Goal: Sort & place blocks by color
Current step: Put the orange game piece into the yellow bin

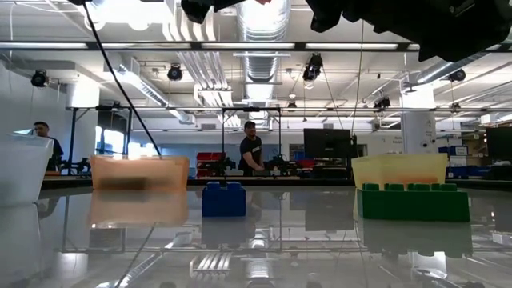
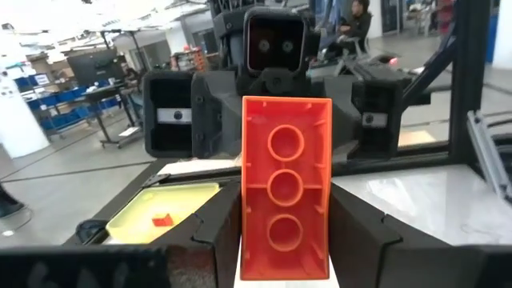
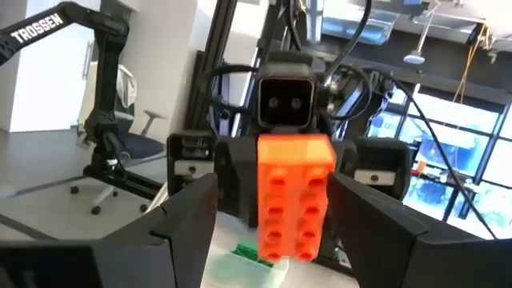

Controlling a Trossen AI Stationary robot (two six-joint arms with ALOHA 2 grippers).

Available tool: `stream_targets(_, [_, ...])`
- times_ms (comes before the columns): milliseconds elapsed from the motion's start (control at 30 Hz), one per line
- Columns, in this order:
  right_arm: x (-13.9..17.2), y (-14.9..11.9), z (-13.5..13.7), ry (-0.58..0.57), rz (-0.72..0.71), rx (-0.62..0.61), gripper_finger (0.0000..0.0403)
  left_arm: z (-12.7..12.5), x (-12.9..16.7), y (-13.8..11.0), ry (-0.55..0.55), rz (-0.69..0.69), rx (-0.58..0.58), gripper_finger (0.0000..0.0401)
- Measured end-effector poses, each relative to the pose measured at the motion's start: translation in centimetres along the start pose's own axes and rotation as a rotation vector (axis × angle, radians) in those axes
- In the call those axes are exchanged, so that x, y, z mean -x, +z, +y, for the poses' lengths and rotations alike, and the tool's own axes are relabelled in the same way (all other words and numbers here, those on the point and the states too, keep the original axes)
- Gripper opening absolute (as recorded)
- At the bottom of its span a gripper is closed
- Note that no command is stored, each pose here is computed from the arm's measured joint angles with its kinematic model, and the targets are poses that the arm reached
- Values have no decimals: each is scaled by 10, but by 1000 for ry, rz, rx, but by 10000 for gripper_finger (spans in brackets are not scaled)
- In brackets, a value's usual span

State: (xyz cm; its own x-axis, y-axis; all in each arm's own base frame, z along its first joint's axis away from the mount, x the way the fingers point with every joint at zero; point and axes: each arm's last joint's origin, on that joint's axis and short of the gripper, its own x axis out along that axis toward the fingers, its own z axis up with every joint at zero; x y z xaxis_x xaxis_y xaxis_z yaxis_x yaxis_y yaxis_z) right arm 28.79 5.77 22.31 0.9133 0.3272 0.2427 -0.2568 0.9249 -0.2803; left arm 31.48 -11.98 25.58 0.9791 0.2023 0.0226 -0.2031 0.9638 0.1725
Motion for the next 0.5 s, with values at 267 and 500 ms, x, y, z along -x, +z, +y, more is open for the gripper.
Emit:
stream_targets(267, [-1, 0, 0, 0, 1, -8, 226, -7, -14, -12, -18, -66, 38, 130])
stream_targets(500, [-1, 0, 0, 1, 3, -11, 226, -10, -24, -22, 6, -95, 61, 130])
